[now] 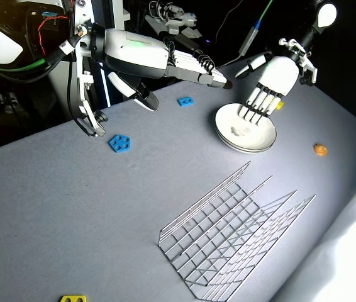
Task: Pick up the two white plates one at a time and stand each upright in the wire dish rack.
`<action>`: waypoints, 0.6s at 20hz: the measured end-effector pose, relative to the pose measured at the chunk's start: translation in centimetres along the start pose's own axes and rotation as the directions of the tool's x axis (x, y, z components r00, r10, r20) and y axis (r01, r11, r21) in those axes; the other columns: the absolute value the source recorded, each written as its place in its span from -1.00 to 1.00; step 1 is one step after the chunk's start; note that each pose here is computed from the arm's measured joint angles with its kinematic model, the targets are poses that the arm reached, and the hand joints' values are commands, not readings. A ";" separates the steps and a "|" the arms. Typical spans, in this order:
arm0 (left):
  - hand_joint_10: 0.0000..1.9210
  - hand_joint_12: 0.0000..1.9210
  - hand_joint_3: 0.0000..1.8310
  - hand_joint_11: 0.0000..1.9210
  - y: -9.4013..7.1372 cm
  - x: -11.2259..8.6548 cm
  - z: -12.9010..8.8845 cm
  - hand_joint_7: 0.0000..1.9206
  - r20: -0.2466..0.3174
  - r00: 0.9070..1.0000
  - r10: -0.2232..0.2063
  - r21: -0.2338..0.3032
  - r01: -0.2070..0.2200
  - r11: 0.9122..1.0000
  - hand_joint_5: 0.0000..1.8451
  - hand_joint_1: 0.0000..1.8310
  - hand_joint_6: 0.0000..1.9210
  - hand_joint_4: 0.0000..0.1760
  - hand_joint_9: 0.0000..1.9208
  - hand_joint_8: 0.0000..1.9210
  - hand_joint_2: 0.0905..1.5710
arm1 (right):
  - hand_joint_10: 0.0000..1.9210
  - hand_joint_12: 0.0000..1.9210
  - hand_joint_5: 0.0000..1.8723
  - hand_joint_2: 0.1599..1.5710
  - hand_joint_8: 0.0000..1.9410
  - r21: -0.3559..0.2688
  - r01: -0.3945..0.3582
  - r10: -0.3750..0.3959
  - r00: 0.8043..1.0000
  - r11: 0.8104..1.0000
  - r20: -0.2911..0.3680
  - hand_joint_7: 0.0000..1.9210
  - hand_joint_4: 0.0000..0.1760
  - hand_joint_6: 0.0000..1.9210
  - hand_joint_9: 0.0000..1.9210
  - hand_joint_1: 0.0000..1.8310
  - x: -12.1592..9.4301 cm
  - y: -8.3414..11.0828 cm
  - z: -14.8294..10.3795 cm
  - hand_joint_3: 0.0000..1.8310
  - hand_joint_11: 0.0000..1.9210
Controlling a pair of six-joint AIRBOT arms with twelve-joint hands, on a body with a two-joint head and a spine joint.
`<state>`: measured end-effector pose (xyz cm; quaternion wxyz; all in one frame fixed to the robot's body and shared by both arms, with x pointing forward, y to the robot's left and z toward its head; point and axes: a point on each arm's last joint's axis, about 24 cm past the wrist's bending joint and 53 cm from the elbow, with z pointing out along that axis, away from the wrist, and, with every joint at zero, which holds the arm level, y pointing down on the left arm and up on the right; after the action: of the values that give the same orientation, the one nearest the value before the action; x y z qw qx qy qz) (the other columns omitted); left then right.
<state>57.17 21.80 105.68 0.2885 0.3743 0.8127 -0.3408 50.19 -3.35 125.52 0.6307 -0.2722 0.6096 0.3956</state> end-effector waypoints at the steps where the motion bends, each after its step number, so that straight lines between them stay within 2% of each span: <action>1: -0.99 -1.00 -1.00 -1.00 -0.1 0.0 0.1 -0.95 0.000 1.000 0.000 0.000 0.000 1.000 -0.93 -1.00 -0.99 -1.00 -0.98 -0.99 0.33 | -1.00 -1.00 -1.00 0.22 -1.00 0.000 0.002 -0.002 1.000 1.000 0.000 -1.00 -1.00 -1.00 -1.00 0.24 0.0 0.0 0.0 -1.00 -1.00; 4: -1.00 -1.00 -1.00 -1.00 -0.2 0.0 0.2 -0.97 0.002 1.000 -0.002 0.002 0.002 1.000 -0.97 -1.00 -1.00 -1.00 -0.99 -1.00 0.32 | -1.00 -1.00 -1.00 0.21 -1.00 0.001 0.016 -0.016 1.000 1.000 -0.003 -1.00 -1.00 -1.00 -1.00 0.23 0.1 0.0 0.0 -1.00 -1.00; 9: -1.00 -1.00 -1.00 -1.00 -0.4 -1.7 0.1 -0.96 0.039 0.999 0.001 -0.007 0.000 1.000 -0.96 -1.00 -1.00 -1.00 -0.98 -0.99 0.32 | -1.00 -1.00 -1.00 0.25 -1.00 0.002 0.026 -0.026 1.000 1.000 -0.007 -1.00 -1.00 -1.00 -1.00 0.26 0.2 -0.1 0.0 -0.99 -1.00; 10: -0.99 -1.00 -1.00 -1.00 -0.4 -1.8 0.1 -0.94 0.042 0.999 -0.003 -0.009 0.004 1.000 -0.94 -1.00 -0.99 -1.00 -0.96 -0.99 0.33 | -1.00 -0.99 -0.99 0.25 -1.00 0.003 0.028 -0.028 1.000 1.000 -0.007 -1.00 -1.00 -1.00 -1.00 0.21 0.2 -0.2 0.0 -0.99 -0.97; 12: -0.99 -1.00 -1.00 -0.99 -0.3 -1.7 0.1 -0.92 0.036 0.999 0.000 -0.010 0.000 1.000 -0.91 -1.00 -0.99 -1.00 -0.94 -0.99 0.33 | -1.00 -0.98 -0.98 0.24 -1.00 0.007 0.031 -0.031 1.000 1.000 -0.007 -1.00 -1.00 -0.99 -1.00 0.24 0.1 -0.3 0.0 -1.00 -0.96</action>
<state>57.84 20.85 106.92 0.3050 0.3668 0.8090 -0.3435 50.42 -3.49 125.33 0.6356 -0.2808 0.6088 0.3828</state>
